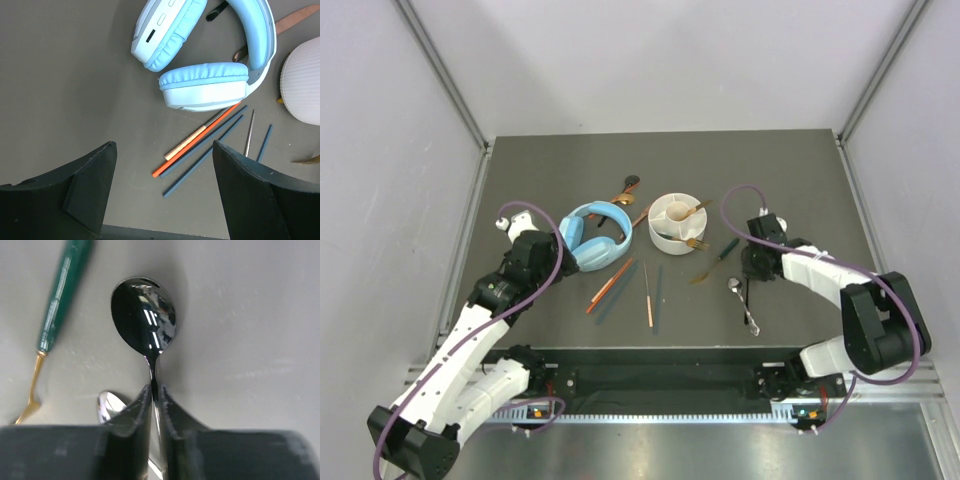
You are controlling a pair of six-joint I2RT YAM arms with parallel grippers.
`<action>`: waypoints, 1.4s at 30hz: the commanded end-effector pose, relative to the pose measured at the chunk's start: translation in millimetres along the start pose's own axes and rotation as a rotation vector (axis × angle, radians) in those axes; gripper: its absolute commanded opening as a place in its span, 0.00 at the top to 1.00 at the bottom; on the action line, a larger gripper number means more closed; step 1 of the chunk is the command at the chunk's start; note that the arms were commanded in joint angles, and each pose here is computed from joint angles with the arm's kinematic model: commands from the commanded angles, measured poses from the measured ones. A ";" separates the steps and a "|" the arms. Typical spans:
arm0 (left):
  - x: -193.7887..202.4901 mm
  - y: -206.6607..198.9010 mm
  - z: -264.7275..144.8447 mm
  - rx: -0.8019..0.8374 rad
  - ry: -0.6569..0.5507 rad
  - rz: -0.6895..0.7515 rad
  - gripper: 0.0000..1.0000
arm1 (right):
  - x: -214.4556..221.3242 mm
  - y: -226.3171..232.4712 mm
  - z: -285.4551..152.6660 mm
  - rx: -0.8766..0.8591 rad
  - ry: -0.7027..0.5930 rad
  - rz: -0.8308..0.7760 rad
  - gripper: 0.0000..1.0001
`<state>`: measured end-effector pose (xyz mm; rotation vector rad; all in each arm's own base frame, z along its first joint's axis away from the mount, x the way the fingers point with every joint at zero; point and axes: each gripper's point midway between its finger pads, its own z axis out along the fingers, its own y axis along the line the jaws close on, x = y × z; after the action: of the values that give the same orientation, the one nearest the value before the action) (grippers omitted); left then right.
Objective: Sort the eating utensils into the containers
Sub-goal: Pick up the spoon from the center of the board.
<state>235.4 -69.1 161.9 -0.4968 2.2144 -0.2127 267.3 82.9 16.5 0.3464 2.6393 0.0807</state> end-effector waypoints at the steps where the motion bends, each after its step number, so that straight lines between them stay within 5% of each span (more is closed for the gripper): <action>1: -21.4 -9.7 -6.6 0.030 -0.065 -0.016 0.18 | 44.0 -12.0 14.2 0.020 0.155 -0.001 1.00; 9: -29.8 -11.5 -12.4 0.033 -0.085 -0.011 0.18 | 31.8 -9.2 6.6 0.023 0.132 0.003 1.00; 30: -27.7 -10.2 -12.2 0.031 -0.079 -0.008 0.18 | -63.4 -8.6 -69.9 0.060 -0.200 0.024 1.00; 36: -25.2 -13.7 -10.4 0.049 -0.072 -0.019 0.18 | -62.3 -15.3 -50.3 0.101 -0.214 0.003 1.00; 42: -27.1 -11.6 -11.7 0.038 -0.077 -0.018 0.18 | -100.1 -10.6 -75.6 0.082 -0.378 -0.007 1.00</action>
<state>239.3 -67.8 175.8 -0.4916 2.1830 -0.2114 289.2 52.2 88.0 0.3618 2.4498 -0.0920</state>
